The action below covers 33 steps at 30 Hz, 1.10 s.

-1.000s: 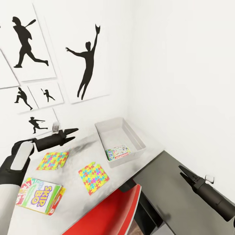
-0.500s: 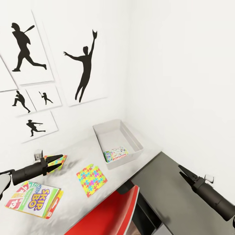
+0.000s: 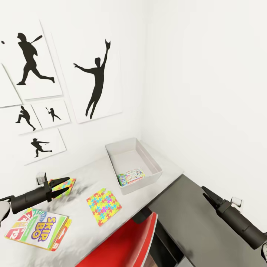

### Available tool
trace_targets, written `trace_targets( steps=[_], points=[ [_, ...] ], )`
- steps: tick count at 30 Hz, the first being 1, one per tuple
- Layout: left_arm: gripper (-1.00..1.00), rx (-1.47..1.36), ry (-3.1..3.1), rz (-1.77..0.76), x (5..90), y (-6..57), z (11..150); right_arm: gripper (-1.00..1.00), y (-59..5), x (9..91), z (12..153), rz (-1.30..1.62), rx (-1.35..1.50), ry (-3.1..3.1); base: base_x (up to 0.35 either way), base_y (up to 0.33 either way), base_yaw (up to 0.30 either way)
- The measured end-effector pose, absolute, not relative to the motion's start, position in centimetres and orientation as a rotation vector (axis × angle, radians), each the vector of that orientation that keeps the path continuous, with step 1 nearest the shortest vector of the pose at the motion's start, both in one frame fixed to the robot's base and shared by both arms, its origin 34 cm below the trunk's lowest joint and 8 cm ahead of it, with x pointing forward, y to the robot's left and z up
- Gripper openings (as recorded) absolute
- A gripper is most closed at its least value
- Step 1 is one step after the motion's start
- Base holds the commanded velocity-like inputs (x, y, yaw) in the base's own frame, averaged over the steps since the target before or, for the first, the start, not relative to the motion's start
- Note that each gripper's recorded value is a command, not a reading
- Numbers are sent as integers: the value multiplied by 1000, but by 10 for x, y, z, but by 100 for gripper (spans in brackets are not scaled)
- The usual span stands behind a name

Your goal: Put all the toys in the child's room - the three board games (two on the bed and one on the table), the two jigsaw puzzles on the table, and the tennis ball on the table - inside the toy box on the table in the child's room.

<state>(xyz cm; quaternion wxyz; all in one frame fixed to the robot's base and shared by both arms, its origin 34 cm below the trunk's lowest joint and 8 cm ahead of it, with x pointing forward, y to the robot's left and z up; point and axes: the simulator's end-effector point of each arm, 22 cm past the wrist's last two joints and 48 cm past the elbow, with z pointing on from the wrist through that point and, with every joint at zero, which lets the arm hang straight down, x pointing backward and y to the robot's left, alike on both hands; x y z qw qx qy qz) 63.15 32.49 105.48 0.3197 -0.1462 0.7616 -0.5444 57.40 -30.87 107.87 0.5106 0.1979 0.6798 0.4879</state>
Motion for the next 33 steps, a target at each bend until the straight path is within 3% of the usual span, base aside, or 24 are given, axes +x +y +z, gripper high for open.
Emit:
trace_targets(
  steps=[33],
  points=[
    [100, -366, 1965, -1471, 630, 320, 1064, 100, -304, 575, 1081, 1177, 461, 1634, 0, 0, 0]
  ],
)
